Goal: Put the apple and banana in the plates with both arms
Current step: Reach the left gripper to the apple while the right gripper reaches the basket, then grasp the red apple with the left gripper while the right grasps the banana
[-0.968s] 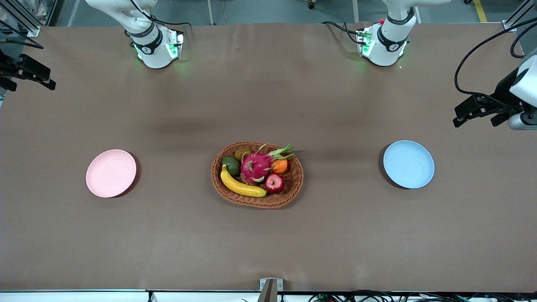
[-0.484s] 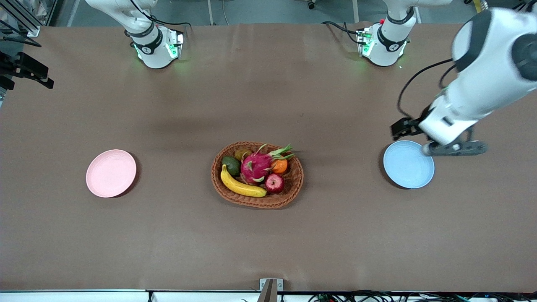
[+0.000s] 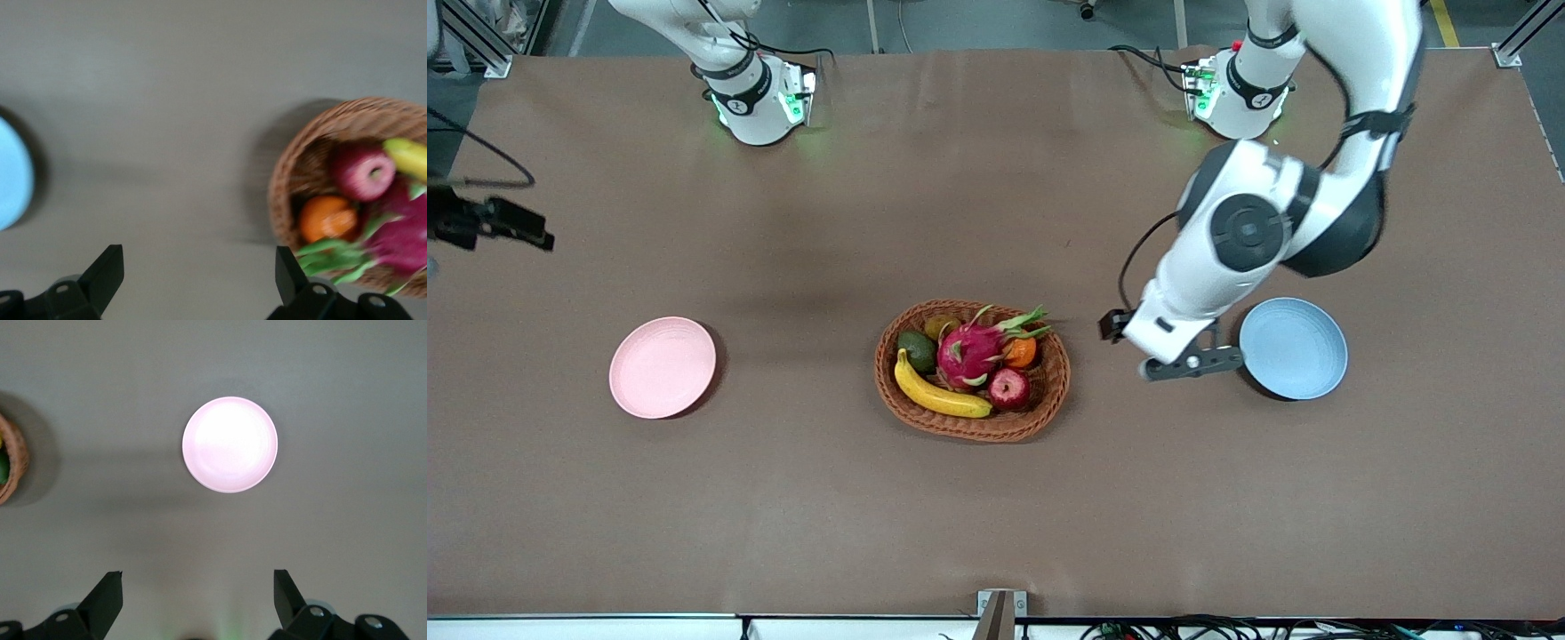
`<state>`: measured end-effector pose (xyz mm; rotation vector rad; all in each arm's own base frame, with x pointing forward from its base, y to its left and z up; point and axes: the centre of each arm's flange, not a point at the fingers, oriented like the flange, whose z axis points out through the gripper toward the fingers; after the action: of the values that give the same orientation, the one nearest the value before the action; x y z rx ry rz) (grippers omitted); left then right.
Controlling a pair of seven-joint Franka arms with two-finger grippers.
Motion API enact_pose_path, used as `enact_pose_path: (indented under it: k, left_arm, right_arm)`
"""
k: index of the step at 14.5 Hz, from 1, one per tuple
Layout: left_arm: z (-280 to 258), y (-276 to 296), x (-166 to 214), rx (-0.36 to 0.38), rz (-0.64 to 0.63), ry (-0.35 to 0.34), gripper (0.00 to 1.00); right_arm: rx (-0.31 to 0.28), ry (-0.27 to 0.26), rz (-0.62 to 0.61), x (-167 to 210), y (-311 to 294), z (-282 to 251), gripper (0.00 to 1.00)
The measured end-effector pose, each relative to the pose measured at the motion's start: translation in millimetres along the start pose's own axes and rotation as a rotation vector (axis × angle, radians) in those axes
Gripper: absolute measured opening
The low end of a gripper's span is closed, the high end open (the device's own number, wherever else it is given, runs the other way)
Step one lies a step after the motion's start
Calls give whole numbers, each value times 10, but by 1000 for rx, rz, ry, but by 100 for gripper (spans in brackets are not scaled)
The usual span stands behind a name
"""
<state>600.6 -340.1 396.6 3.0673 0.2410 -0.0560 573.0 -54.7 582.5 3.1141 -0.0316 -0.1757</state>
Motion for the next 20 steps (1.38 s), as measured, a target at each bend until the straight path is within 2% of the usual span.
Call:
enact_pose_path:
  k: [2, 4, 6, 8, 10, 13, 17, 20]
  left_arm:
    - [242, 346, 49, -50, -46, 43, 100]
    - [474, 640, 85, -119, -96, 99, 100]
    - [686, 854, 90, -198, -147, 144, 100]
    - [882, 1002, 49, -244, -173, 161, 100]
    - [1062, 1089, -8, -251, -175, 158, 100]
    - [1298, 1148, -80, -236, -167, 140, 100]
    - [1485, 1191, -139, -225, -159, 128, 100]
    - [1543, 1221, -146, -241, -156, 140, 100]
  right_arm:
    - [-3, 7, 1, 160, -27, 150, 100]
    - [10, 17, 54, 194, -174, 152, 100]
    - [56, 13, 150, 226, -476, 178, 100]
    - [107, -5, 228, 298, -837, 291, 100]
    - [131, -2, 306, 444, -1205, 516, 100]
    - [145, 33, 398, 611, -1865, 939, 100]
    - [168, 81, 493, 660, -2822, 1456, 100]
    - [167, 85, 508, 616, -3378, 1865, 100]
